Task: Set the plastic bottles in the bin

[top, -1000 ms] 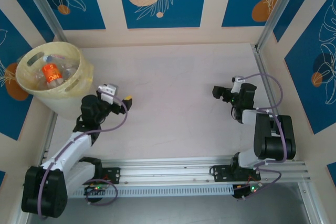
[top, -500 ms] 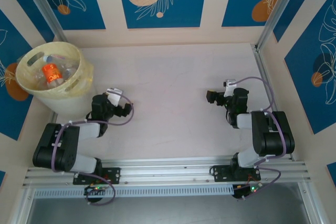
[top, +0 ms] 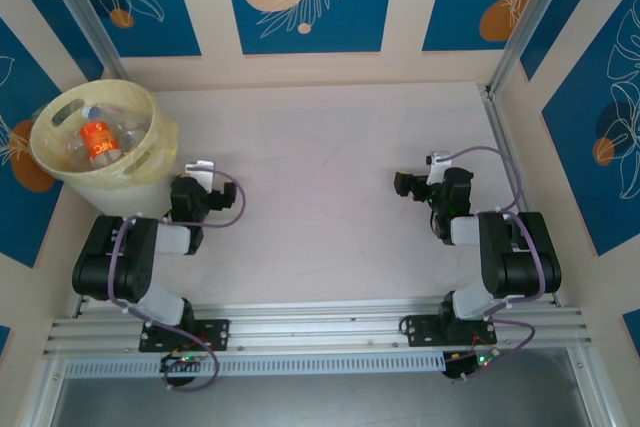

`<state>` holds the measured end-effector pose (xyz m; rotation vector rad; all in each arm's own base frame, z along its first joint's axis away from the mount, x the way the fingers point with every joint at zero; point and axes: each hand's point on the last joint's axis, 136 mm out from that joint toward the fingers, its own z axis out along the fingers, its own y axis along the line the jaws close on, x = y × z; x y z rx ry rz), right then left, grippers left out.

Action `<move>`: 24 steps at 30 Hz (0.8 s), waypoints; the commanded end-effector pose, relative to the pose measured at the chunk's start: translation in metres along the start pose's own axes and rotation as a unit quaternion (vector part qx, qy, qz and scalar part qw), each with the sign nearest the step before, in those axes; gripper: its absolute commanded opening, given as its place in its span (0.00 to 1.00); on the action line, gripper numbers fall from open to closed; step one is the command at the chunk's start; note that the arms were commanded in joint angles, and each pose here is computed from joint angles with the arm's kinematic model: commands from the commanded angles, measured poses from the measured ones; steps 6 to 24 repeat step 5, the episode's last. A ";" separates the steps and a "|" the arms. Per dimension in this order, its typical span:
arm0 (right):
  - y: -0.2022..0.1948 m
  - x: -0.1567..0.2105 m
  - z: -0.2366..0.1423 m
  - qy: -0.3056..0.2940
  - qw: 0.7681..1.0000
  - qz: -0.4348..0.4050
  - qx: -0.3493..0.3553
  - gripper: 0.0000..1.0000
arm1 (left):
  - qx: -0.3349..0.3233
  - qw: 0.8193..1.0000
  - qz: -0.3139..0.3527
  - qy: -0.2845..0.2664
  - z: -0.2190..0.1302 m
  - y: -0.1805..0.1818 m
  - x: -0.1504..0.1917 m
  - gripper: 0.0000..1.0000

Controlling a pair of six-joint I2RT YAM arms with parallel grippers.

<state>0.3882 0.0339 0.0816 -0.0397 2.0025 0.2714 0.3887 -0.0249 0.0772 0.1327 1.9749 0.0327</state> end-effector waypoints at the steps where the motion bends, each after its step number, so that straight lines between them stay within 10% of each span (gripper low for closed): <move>1: -0.001 -0.014 0.002 -0.019 1.000 -0.013 0.004 0.99 | -0.020 1.000 -0.015 -0.015 0.001 0.010 -0.011 1.00; 24: -0.001 -0.014 0.002 -0.022 1.000 -0.015 0.005 0.99 | -0.021 1.000 -0.014 -0.016 0.001 0.010 -0.011 1.00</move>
